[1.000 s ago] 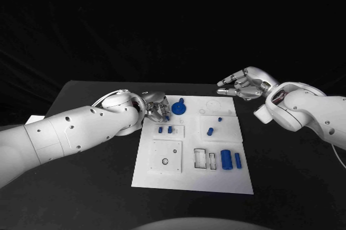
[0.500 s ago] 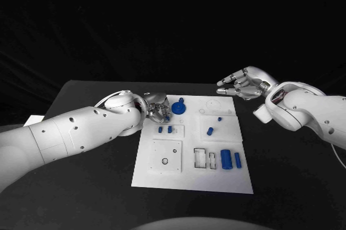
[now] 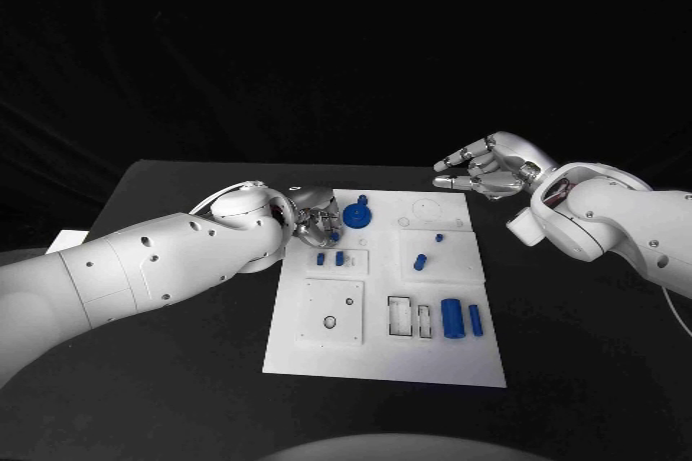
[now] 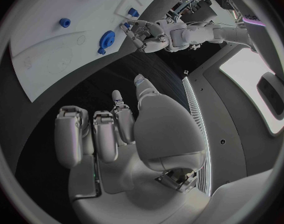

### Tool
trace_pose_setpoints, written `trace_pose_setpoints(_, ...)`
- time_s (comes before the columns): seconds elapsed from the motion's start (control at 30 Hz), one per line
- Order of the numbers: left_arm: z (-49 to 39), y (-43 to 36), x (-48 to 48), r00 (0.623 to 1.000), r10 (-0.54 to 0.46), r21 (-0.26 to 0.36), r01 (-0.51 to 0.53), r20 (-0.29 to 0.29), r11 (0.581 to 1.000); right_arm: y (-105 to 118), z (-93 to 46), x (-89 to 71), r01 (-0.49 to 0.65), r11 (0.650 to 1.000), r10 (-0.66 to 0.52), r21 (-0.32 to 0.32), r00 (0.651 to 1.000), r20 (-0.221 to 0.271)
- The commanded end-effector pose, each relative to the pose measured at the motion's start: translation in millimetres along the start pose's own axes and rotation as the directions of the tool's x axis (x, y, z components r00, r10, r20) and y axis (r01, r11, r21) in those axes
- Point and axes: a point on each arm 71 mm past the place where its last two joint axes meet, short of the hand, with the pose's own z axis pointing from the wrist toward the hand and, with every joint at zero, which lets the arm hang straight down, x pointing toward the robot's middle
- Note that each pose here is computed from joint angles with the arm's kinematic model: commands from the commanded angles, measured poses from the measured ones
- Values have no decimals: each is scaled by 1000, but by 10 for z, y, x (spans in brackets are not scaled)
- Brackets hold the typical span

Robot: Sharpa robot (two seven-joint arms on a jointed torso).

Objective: Assemble the parts on the task board

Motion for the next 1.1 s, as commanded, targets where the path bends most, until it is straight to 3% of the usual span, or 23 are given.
trace_pose_setpoints(0.03, 1, -7, 32, 1000, 17, 0, -17, -25, 1000, 4, 0, 15, 0, 1000, 0, -8, 1000, -16)
trace_pose_setpoints(0.9, -26, 57, 10, 1000, 4, -15, -4, -3, 1000, -26, 1, 11, 0, 1000, 0, 5, 1000, -18)
trace_pose_setpoints(1.1, -109, 160, -34, 999, -23, -25, 24, 27, 999, -65, -6, -10, 36, 999, -35, 21, 999, -20)
